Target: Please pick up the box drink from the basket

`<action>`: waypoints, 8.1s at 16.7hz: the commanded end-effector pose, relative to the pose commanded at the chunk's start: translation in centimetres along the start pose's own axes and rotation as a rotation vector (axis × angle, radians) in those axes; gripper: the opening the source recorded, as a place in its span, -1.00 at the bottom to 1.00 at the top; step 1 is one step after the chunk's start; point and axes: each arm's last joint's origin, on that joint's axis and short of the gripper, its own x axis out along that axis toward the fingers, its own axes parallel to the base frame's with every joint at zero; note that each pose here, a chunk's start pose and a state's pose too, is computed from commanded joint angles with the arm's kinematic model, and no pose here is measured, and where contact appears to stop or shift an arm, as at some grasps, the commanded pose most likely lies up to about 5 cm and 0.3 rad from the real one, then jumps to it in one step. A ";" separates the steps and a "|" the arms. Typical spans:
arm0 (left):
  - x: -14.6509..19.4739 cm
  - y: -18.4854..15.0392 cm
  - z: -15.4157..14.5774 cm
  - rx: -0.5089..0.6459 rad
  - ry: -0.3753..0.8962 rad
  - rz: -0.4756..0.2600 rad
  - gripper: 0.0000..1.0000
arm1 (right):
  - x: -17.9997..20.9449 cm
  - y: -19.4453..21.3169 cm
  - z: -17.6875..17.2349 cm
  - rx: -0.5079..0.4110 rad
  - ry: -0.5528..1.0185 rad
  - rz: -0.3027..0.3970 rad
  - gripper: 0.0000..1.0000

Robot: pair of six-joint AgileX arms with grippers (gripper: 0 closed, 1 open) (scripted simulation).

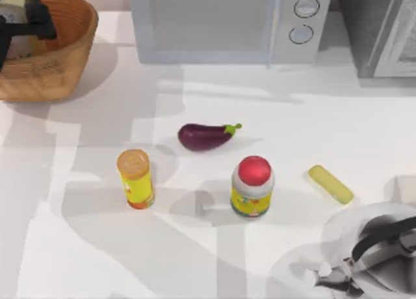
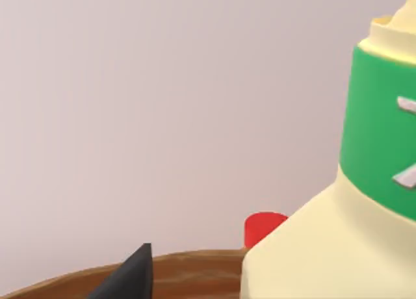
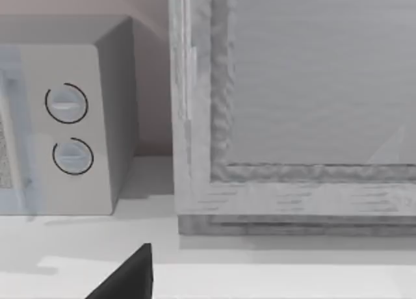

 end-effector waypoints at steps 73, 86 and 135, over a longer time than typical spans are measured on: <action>-32.2 -3.4 3.1 0.006 -0.006 0.014 -1.00 | 0.0 0.0 0.0 0.000 0.000 0.000 1.00; -29.8 -7.2 4.5 0.115 -0.023 0.161 -1.00 | 0.0 0.0 0.0 0.000 0.000 0.000 1.00; -24.3 -7.8 0.0 0.023 -0.077 0.567 0.81 | 0.0 0.0 0.0 0.000 0.000 0.000 1.00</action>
